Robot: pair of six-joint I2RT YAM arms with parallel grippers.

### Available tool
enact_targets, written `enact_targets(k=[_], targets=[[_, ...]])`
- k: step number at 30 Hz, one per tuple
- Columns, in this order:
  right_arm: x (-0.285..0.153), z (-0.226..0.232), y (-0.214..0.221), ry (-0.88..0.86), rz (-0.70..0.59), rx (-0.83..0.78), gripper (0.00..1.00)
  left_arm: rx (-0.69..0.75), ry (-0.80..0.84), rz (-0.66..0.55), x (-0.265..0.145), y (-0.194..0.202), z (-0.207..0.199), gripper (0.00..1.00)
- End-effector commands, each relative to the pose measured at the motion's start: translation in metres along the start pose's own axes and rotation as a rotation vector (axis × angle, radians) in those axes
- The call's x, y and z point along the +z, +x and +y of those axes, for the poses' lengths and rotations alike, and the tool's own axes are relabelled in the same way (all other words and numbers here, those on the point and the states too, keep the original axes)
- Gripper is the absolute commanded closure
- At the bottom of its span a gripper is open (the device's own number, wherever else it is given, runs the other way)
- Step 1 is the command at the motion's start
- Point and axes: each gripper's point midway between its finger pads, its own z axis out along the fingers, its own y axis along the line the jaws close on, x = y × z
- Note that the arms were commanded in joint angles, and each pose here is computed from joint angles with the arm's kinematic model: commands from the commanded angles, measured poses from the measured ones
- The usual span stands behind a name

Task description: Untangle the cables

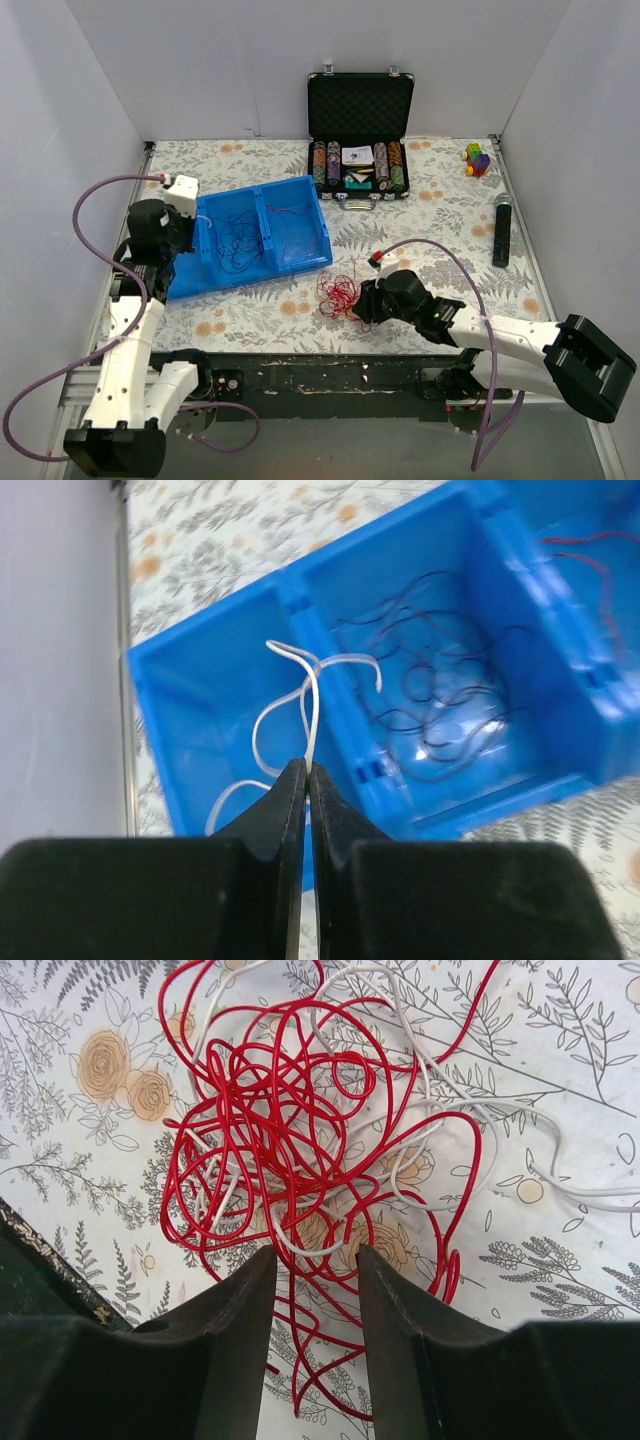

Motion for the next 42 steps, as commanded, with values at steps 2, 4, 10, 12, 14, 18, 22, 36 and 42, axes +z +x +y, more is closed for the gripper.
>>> enact_targets(k=[2, 4, 10, 12, 14, 18, 22, 36, 42], targets=[[-0.006, 0.004, -0.013, -0.004, -0.04, -0.008, 0.54, -0.154, -0.038, 0.022, 0.016, 0.014, 0.041, 1.0], [-0.009, 0.004, -0.013, -0.007, -0.045, -0.006, 0.54, -0.184, -0.006, 0.085, 0.029, 0.035, 0.037, 1.0], [-0.014, 0.006, -0.018, -0.021, -0.069, -0.019, 0.54, -0.197, 0.052, 0.172, 0.051, 0.083, 0.017, 1.0], [-0.015, 0.008, -0.023, -0.024, -0.081, -0.024, 0.54, -0.191, -0.004, 0.187, 0.057, 0.094, 0.025, 1.0], [-0.017, 0.01, -0.027, -0.027, -0.092, -0.023, 0.54, -0.187, -0.04, 0.195, 0.061, 0.098, 0.033, 1.0], [-0.019, 0.013, -0.034, -0.035, -0.115, -0.02, 0.54, -0.226, -0.109, 0.179, 0.064, 0.092, 0.047, 1.0], [-0.02, 0.013, -0.036, -0.035, -0.12, -0.022, 0.54, -0.242, -0.16, 0.194, 0.069, 0.096, 0.056, 0.86], [-0.021, 0.011, -0.038, -0.025, -0.136, -0.021, 0.54, -0.152, 0.307, -0.038, 0.029, -0.009, -0.007, 0.39], [-0.014, 0.011, -0.042, -0.018, -0.148, -0.031, 0.54, 0.068, 0.743, -0.049, -0.018, -0.017, -0.154, 0.39]])
